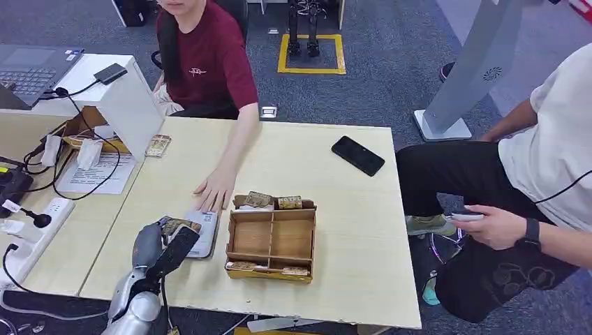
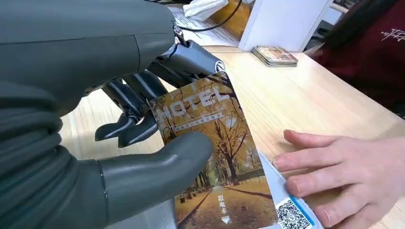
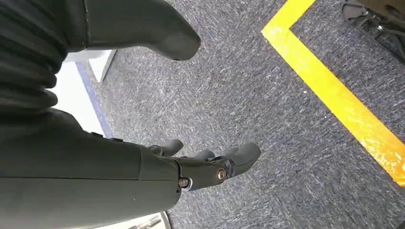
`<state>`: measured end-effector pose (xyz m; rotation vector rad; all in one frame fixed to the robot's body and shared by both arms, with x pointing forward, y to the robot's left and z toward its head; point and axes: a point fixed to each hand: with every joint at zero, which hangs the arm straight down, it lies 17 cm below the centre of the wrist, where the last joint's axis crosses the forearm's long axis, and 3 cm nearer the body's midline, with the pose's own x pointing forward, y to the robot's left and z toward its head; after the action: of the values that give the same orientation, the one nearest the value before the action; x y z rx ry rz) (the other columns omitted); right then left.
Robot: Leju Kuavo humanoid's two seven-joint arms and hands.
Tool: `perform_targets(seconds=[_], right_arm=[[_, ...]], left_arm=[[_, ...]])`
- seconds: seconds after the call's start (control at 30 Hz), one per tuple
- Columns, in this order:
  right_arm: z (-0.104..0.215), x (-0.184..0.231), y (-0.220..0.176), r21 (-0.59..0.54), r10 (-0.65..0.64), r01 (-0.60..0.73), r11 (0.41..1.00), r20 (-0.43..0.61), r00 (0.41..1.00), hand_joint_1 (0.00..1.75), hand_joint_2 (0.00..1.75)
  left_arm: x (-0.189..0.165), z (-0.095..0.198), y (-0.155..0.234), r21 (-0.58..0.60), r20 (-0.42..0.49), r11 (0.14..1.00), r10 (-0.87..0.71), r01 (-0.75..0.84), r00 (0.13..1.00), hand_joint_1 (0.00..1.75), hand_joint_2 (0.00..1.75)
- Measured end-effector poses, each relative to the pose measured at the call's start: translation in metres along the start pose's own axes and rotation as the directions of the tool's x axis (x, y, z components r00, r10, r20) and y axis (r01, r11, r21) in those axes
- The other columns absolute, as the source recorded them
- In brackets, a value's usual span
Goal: Pass the card to the sensor for recognition and then transmit it.
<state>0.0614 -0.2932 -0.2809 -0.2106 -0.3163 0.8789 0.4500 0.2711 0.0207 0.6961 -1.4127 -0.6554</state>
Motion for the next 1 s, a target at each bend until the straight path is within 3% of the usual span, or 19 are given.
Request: perform_targets(seconds=[0.63,0.73,0.83,1.0], right_arm=[[0.000,0.001,0.000,-0.001,0.006,-0.006,1.000,0.003,1.000,0.00,1.75],[0.000,0.001,0.000,-0.001,0.006,-0.006,1.000,0.003,1.000,0.00,1.75],[0.000,0.001,-0.001,-0.007,0.009,-0.009,1.000,0.005,1.000,0.00,1.75],[0.000,0.001,-0.003,-0.014,0.010,-0.010,1.000,0.006,1.000,0.00,1.75]], left_arm=[[-0.002,0.001,-0.007,-0.011,-0.017,1.000,0.018,-0.018,1.000,1.75,1.75],[0.002,0.003,-0.013,-0.035,-0.015,0.993,0.110,-0.110,0.994,1.75,1.75],[0.011,0.005,-0.012,-0.047,0.002,0.951,0.306,-0.306,0.952,1.75,1.75],[0.018,0.007,-0.002,-0.017,0.029,0.913,0.409,-0.408,0.912,1.75,1.75]])
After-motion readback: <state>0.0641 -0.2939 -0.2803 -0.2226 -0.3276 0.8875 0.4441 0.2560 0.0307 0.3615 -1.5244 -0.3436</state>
